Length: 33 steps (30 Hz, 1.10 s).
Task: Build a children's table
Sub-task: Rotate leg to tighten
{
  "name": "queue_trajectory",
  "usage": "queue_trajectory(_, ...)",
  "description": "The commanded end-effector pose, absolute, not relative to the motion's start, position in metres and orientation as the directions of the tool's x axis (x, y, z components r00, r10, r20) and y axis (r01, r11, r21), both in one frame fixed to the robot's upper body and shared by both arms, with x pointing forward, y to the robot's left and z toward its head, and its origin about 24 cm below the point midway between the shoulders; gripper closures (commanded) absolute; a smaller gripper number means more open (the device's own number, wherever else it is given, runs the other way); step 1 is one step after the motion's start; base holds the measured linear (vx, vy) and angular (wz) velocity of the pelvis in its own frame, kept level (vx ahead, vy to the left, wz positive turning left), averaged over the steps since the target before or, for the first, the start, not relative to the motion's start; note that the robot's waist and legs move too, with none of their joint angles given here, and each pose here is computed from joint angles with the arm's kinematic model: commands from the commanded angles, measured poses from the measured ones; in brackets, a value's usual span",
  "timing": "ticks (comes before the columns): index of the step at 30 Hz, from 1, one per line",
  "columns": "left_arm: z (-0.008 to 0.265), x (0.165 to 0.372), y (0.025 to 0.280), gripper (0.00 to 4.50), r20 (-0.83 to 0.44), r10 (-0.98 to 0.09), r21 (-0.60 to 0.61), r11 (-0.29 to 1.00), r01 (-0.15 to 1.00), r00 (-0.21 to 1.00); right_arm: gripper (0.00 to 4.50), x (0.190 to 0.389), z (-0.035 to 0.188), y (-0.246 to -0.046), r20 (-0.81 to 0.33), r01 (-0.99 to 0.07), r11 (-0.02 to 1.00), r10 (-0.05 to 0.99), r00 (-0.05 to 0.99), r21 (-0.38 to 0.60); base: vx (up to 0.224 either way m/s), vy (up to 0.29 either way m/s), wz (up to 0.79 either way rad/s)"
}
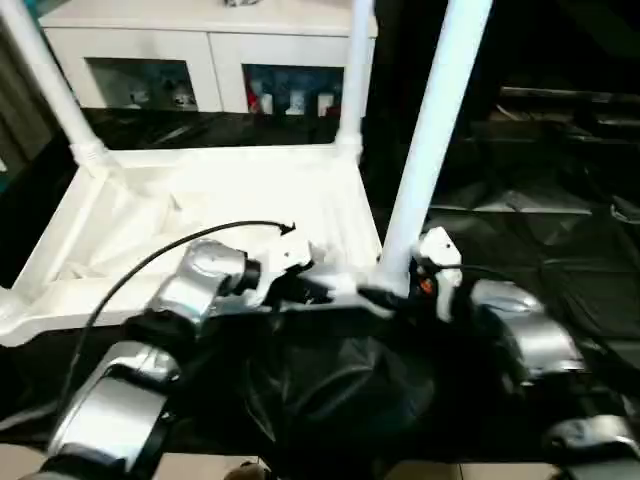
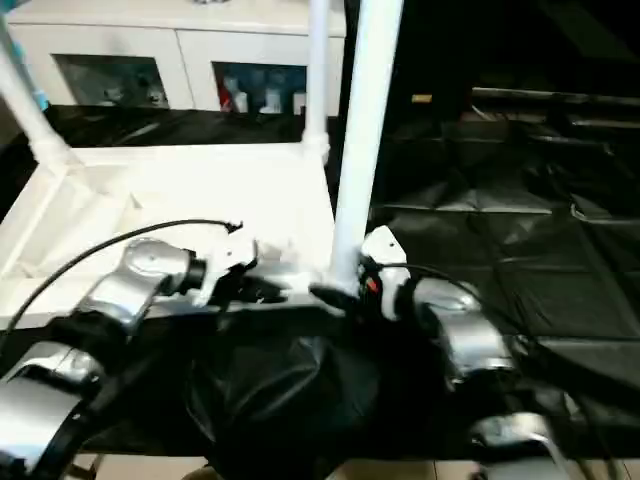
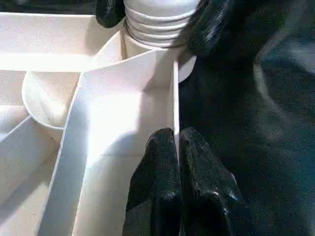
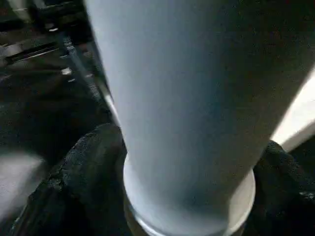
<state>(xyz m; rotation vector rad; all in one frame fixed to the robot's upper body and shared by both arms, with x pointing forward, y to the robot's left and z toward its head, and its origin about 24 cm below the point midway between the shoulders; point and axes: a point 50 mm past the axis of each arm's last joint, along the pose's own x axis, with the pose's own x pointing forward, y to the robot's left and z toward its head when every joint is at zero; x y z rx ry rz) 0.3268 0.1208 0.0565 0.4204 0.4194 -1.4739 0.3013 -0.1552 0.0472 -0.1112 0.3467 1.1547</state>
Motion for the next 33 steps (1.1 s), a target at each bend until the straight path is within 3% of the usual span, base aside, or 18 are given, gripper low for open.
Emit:
queue_trajectory(1, 0.059, 0.322, 0.108, 4.5, -0.468, -0.884, 0.001, -0.014, 1.0, -0.012, 0.79, 0.298, 0.052, -0.146, -0.309, -0.94, 0.327, 0.908, 0.284, 0.095, 0.0, 0.0, 0.0)
queue_trajectory(12, 0.061, 0.321, 0.109, 4.5, -0.457, -0.89, 0.015, -0.001, 1.0, 0.006, 1.67, 0.292, 0.048, -0.143, -0.317, -0.946, 0.297, 0.916, 0.245, 0.129, 0.0, 0.0, 0.0)
queue_trajectory(15, 0.061, 0.325, 0.107, 4.5, -0.452, -0.891, 0.031, 0.046, 0.998, 0.055, 1.74, 0.291, 0.044, -0.14, -0.297, -0.927, 0.346, 0.909, 0.293, 0.147, 0.0, 0.0, 0.0)
queue_trajectory(17, 0.059, 0.333, 0.105, 4.5, -0.464, -0.871, 0.06, 0.155, 0.986, 0.165, 1.75, 0.296, 0.034, -0.136, -0.296, -0.864, 0.485, 0.852, 0.433, 0.134, 0.0, 0.0, 0.0)
queue_trajectory(20, 0.059, 0.349, 0.094, 4.5, -0.455, -0.818, 0.105, 0.342, 0.934, 0.351, 1.76, 0.309, 0.016, -0.127, -0.304, -0.671, 0.726, 0.679, 0.668, 0.15, 0.0, 0.0, 0.0)
queue_trajectory(25, 0.06, 0.353, 0.086, 4.5, -0.448, -0.801, 0.113, 0.39, 0.914, 0.398, 1.78, 0.314, 0.011, -0.123, -0.31, -0.572, 0.802, 0.595, 0.742, 0.172, 0.0, 0.0, 0.0)
queue_trajectory(26, 0.062, 0.358, 0.072, 4.5, -0.433, -0.777, 0.119, 0.453, 0.883, 0.457, 1.78, 0.321, 0.006, -0.116, -0.324, -0.453, 0.868, 0.496, 0.806, 0.201, 0.0, 0.0, 0.0)
queue_trajectory(28, 0.065, 0.361, 0.054, 4.5, -0.413, -0.761, 0.119, 0.5, 0.858, 0.501, 1.78, 0.326, 0.004, -0.101, -0.339, -0.374, 0.904, 0.425, 0.839, 0.207, 0.0, 0.0, 0.0)
queue_trajectory(30, 0.067, 0.36, 0.045, 4.5, -0.399, -0.77, 0.119, 0.495, 0.861, 0.498, 1.78, 0.328, 0.009, -0.088, -0.309, -0.421, 0.887, 0.461, 0.832, 0.192, 0.0, 0.0, 0.0)
queue_trajectory(31, 0.067, 0.36, 0.043, 4.5, -0.396, -0.775, 0.118, 0.489, 0.864, 0.493, 1.22, 0.329, 0.011, -0.084, -0.293, -0.444, 0.875, 0.483, 0.825, 0.19, 0.0, 0.0, 0.0)
queue_trajectory(33, 0.068, 0.358, 0.039, 4.5, -0.388, -0.795, 0.119, 0.46, 0.88, 0.467, 1.08, 0.329, 0.019, -0.077, -0.238, -0.526, 0.829, 0.559, 0.795, 0.19, 0.0, 0.0, 0.0)
